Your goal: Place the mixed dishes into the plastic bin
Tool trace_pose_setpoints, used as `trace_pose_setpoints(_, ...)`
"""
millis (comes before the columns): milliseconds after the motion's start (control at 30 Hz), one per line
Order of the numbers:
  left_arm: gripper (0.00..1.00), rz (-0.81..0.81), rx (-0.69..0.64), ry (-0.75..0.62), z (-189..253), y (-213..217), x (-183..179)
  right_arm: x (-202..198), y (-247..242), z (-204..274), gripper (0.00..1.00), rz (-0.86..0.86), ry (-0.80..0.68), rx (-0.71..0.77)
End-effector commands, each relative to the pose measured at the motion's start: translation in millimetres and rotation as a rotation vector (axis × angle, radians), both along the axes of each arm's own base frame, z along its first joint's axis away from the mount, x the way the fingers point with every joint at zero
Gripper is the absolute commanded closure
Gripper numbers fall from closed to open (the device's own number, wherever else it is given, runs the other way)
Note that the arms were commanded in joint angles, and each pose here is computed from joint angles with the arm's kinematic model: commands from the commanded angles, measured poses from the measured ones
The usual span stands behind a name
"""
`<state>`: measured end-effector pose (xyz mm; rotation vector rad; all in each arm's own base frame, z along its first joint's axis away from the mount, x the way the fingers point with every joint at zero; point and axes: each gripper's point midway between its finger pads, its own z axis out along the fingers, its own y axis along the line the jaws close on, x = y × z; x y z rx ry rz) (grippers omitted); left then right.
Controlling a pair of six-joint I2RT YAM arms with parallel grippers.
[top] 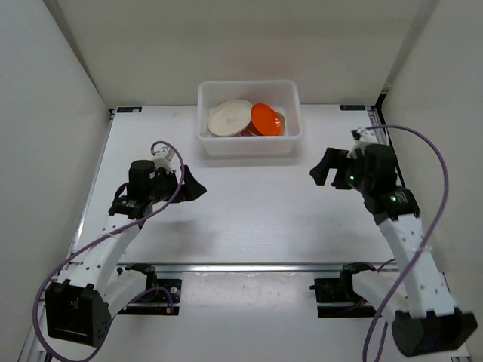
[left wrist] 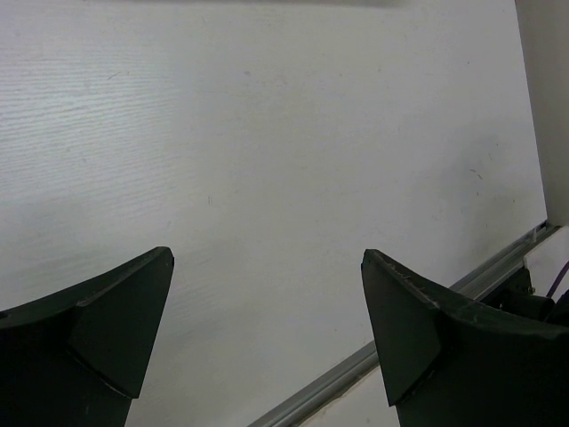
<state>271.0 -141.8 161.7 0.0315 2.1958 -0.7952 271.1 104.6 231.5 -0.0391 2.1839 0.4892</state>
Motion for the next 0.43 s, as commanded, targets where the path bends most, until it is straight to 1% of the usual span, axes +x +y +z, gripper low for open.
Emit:
trace_pose_setpoints(0,0.01,-0.001,0.002,0.002,-2,-2,-6,3,-6,70,0.0,0.03,-0.289,0.128)
trace_pose_setpoints(33,0.01,-0.001,-0.009,0.002,-1,-4,-7,4,-19,73,0.01,-0.006,-0.301,0.133)
trace_pose_setpoints(100,0.02,-0.009,-0.01,-0.009,2,-8,-8,3,-34,72,0.0,-0.016,-0.297,0.161)
trace_pose_setpoints(233,0.01,0.003,-0.022,-0.004,2,-11,-7,1,-37,61,0.01,-0.016,-0.267,0.181)
trace_pose_setpoints(333,0.02,0.0,-0.037,0.002,1,-16,-5,5,-38,42,0.01,-0.055,-0.19,0.125)
trace_pose_setpoints(400,0.01,-0.004,-0.017,0.002,-2,-18,-3,5,-30,32,0.01,-0.034,-0.159,0.102)
